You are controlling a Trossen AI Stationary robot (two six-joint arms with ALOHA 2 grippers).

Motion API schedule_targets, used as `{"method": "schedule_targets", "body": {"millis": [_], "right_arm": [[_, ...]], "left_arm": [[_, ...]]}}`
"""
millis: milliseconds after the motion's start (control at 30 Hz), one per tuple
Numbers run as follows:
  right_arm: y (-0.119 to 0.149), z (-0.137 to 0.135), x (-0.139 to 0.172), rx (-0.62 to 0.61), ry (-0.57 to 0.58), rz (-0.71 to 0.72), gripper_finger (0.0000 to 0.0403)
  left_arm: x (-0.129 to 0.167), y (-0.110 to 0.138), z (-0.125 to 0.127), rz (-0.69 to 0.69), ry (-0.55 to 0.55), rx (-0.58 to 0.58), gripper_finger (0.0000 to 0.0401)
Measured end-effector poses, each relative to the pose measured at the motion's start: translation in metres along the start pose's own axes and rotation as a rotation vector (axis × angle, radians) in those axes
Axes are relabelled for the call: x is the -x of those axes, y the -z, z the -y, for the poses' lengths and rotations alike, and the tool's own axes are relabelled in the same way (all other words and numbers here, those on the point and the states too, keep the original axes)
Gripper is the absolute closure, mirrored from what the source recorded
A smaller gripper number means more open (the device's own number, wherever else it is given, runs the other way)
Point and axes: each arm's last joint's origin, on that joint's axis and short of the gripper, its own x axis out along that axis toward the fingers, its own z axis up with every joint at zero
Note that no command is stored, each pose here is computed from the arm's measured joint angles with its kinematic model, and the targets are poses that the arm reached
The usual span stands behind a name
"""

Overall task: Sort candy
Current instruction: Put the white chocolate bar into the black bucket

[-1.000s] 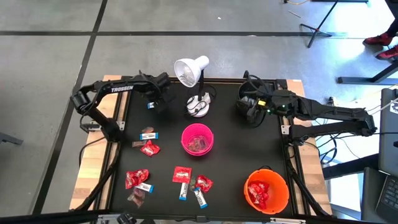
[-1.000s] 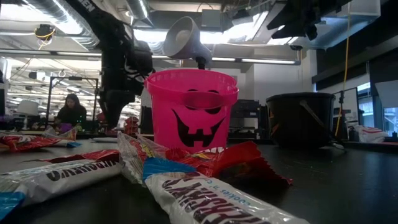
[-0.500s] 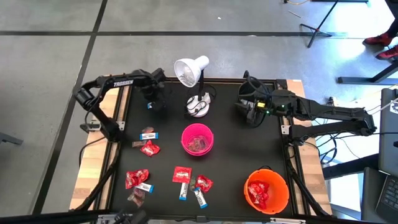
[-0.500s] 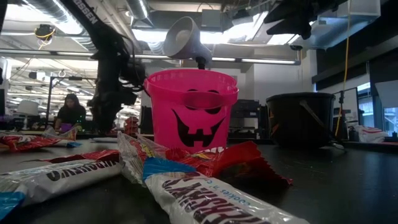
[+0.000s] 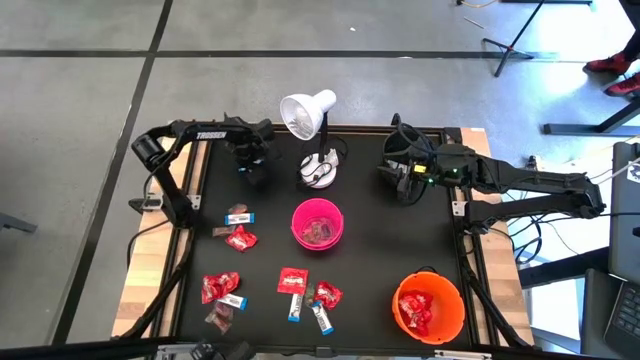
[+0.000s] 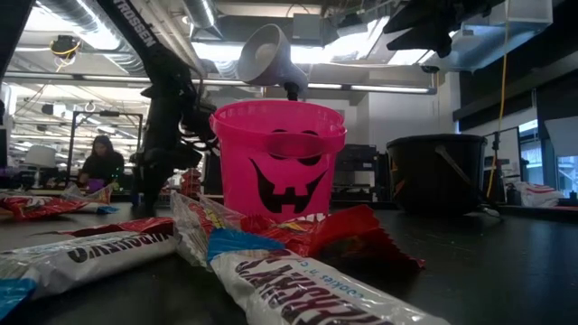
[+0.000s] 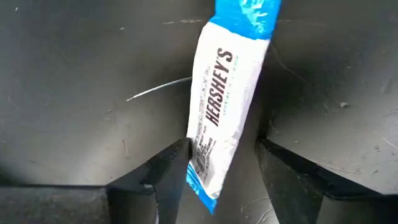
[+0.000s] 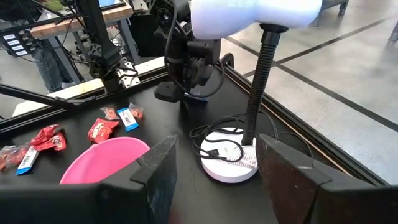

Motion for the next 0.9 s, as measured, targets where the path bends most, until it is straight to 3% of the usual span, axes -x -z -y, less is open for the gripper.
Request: {"method": "schedule_targets", "body": {"millis": [200, 567, 733, 900], "right_arm": [[0.0, 0.0, 0.0, -0.001, 0.0, 0.001, 0.0194], [0.0, 0.0, 0.0, -0.004, -0.001, 0.003, 0.0194], [0.0, 0.0, 0.0, -0.005, -0.001, 0.004, 0.0194], [0.0, 0.0, 0.0, -0.004, -0.002, 0.004, 0.0194]], "left_arm": [[0.0, 0.001, 0.009, -0.004, -0.01, -0.033, 0.0246], [0.001, 0.001, 0.011, -0.005, -0.001, 0.008, 0.0388], [0.008, 0.007, 0.011, 0.0, -0.002, 0.013, 0.0386], [0.036, 0.021, 0.01, 0.063, 0.051, 0.039, 0.0389]]}}
